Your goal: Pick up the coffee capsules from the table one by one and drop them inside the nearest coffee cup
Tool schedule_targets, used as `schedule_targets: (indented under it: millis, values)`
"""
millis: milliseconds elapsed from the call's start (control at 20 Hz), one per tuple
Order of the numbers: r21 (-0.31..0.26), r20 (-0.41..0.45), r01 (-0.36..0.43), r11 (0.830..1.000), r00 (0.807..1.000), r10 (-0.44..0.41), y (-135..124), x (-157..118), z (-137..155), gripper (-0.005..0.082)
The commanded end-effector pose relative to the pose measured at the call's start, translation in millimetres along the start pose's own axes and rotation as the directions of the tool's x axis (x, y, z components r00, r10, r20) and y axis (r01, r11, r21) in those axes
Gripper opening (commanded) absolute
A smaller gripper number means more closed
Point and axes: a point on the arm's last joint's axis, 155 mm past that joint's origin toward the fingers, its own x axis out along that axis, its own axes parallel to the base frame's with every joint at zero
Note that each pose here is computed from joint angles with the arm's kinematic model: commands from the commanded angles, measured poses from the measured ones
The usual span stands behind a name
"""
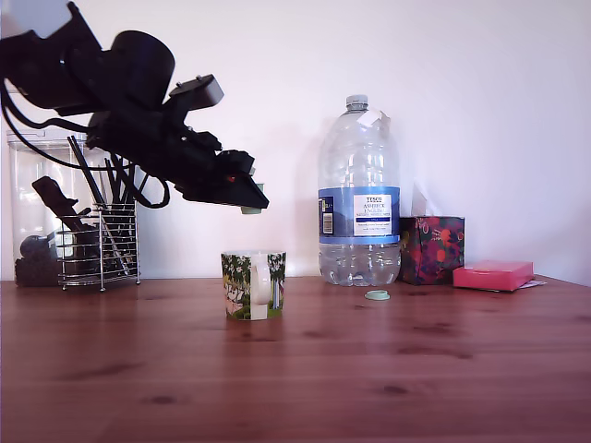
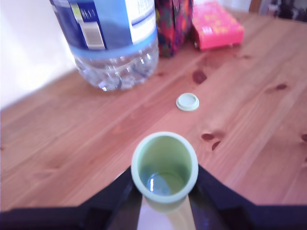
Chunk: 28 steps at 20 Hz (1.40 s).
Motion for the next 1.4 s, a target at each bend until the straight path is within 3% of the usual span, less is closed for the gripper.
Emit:
schedule_targets:
  millis: [0, 150, 550, 600, 650, 750, 800, 1050, 1150, 1200, 1350]
  values:
    - [-0.021, -0.066, 0.016, 1.000, 0.998, -0.018, -0.7, 12.0, -21.4, 0.0092]
    - [-0.055, -0.144, 0.030, 0.998, 0.989, -0.037, -1.5, 18.5, -37.2, 0.0093]
    - [-0.072, -0.211, 0.003, 0.997, 0.977, -0.019, 0.9, 15.9, -53.6, 0.0098]
    - [-0.071, -0.211, 0.003, 0.997, 0.977, -0.018, 1.0, 16.0, -53.4, 0.0138]
    - [-0.070, -0.208, 0.003, 0.998, 0.978, -0.018, 1.1, 16.1, -52.8, 0.0258]
    - [-0.070, -0.207, 0.004, 0.998, 0.978, -0.019, 1.0, 16.2, -52.5, 0.0587]
    - [-0.071, -0.207, 0.004, 0.997, 0.978, -0.019, 1.0, 16.2, -52.4, 0.0656]
    - [-0.064, -0.191, 0.002, 0.998, 0.981, -0.014, 2.1, 16.6, -48.1, 0.0654]
    - [-0.060, -0.181, 0.000, 0.998, 0.983, -0.011, 2.8, 16.9, -45.1, 0.0595]
    - [-0.058, -0.175, -0.001, 0.998, 0.984, -0.010, 3.2, 16.9, -43.4, 0.0492]
    - [-0.051, -0.155, -0.004, 0.999, 0.988, -0.004, 4.4, 15.6, -34.9, 0.0037]
